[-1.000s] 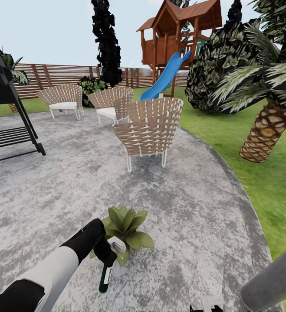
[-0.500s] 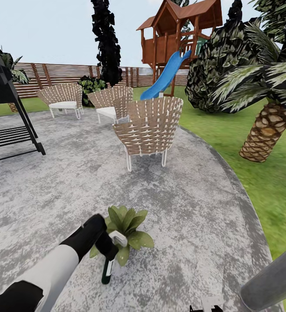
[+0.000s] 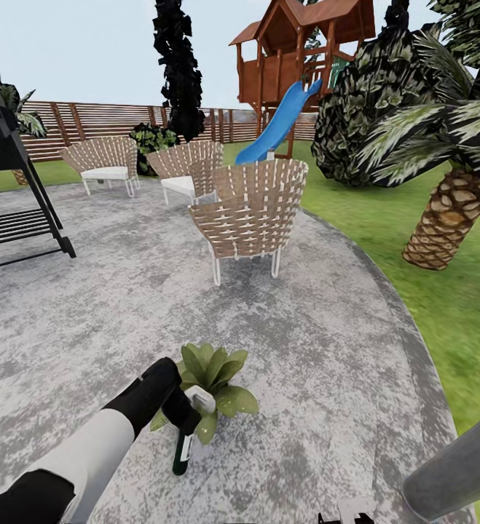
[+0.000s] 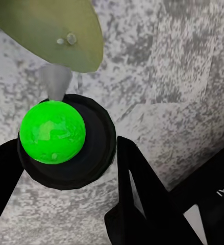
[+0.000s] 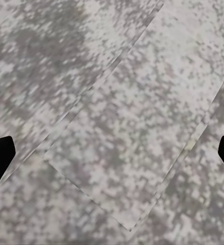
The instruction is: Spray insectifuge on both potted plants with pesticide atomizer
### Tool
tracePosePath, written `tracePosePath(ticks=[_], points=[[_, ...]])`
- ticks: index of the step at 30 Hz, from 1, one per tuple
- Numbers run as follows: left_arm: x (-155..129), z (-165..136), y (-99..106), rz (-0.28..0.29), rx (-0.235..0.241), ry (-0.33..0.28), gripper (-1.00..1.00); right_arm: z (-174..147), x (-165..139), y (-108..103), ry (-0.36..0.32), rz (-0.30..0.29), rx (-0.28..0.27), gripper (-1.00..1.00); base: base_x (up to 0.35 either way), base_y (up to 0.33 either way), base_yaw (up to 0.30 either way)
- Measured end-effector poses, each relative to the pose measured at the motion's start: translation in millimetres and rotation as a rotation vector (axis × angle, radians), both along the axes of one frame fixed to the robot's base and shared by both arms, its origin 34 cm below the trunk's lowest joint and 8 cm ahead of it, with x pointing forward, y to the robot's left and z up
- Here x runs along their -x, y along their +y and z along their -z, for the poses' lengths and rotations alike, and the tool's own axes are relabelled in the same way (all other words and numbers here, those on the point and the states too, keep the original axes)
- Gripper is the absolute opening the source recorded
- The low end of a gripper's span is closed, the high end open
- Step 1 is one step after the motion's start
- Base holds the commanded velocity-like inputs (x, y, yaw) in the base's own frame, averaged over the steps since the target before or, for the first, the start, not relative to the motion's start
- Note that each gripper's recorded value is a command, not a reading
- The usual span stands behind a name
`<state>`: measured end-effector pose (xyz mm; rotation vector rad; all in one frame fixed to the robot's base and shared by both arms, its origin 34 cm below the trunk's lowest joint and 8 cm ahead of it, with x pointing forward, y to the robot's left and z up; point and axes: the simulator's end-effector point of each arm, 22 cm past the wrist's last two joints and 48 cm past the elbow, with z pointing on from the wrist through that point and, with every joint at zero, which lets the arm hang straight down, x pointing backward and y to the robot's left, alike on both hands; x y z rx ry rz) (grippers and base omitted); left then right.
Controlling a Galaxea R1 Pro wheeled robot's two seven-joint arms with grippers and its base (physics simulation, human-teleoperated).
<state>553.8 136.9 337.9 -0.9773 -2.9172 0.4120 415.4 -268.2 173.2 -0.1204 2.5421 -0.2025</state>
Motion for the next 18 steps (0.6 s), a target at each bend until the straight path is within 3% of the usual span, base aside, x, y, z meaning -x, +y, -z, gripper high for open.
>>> tracePosePath(ticks=[6,8,12,18], points=[[9,7,4,-0.001,-0.006,0.020,-1.00,0,0,0,0.001,0.001,0.000,1.00,0.000,0.000,0.000],[24,20,18,-0.004,-0.025,0.047,-1.00,0,0,0,0.000,0.001,0.000,1.00,0.000,0.000,0.000],[50,37,27,-0.010,-0.038,0.095,-1.00,0,0,0,0.000,0.001,0.000,1.00,-0.018,0.009,0.000],[50,37,25,-0.011,-0.037,0.091,-1.00,0,0,0,0.001,0.001,-0.001,1.00,-0.125,0.223,0.000]])
